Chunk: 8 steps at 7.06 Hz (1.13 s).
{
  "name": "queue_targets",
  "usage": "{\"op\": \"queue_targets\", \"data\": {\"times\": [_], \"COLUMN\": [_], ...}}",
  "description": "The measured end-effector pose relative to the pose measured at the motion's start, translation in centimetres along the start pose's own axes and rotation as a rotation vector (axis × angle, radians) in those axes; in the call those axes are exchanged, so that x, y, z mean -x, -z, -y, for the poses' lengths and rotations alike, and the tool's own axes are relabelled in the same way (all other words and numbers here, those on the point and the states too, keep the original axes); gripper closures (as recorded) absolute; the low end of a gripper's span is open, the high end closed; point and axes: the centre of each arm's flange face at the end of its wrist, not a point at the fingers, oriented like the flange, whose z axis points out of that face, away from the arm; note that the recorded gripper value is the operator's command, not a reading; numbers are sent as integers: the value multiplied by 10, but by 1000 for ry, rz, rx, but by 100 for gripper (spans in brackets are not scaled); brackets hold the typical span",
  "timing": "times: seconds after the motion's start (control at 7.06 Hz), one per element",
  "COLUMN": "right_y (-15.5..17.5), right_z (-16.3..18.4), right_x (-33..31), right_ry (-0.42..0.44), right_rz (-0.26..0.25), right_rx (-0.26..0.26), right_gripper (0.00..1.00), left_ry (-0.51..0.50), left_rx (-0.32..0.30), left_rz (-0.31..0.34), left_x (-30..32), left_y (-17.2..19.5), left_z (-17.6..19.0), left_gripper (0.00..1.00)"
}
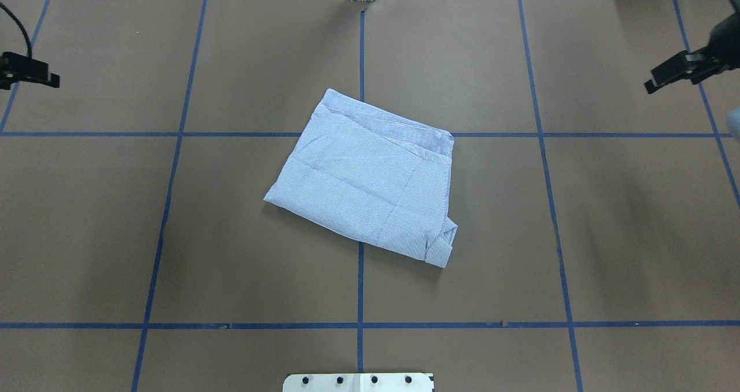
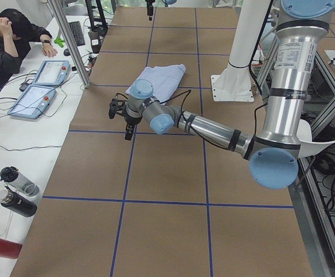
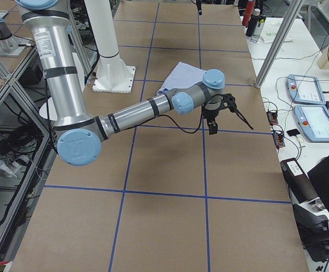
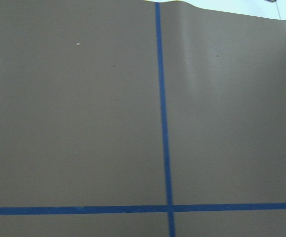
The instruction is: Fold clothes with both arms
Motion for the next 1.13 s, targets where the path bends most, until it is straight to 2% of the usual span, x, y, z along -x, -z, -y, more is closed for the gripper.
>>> {"op": "queue_targets", "data": {"times": [0.28, 0.57, 0.71, 0.85, 0.99, 1.13], "right_y": [13, 16, 14, 11, 8, 4], "right_z": [-56, -94, -115, -128, -134, -136], "right_x": [-85, -122, -138, -153, -162, -167], "right_ry": [-33, -83, -112, -132, -146, -162], "right_rz": [-6, -13, -54, -123, -169, -179], "right_rx": [12, 21, 32, 45, 54, 65], "right_gripper": [0, 0, 0, 0, 0, 0], "left_ry": [-90, -117, -105, -89, -66, -50], "left_rx": [9, 13, 23, 40, 58, 84], "left_rz": [51, 51, 65, 81, 98, 120], "left_x": [69, 82, 92, 105, 119, 129], "left_y": [18, 20, 16, 13, 12, 16], "left_z": [-21, -28, -34, -44, -53, -55], "left_gripper": [1, 1, 1, 1, 1, 1]}}
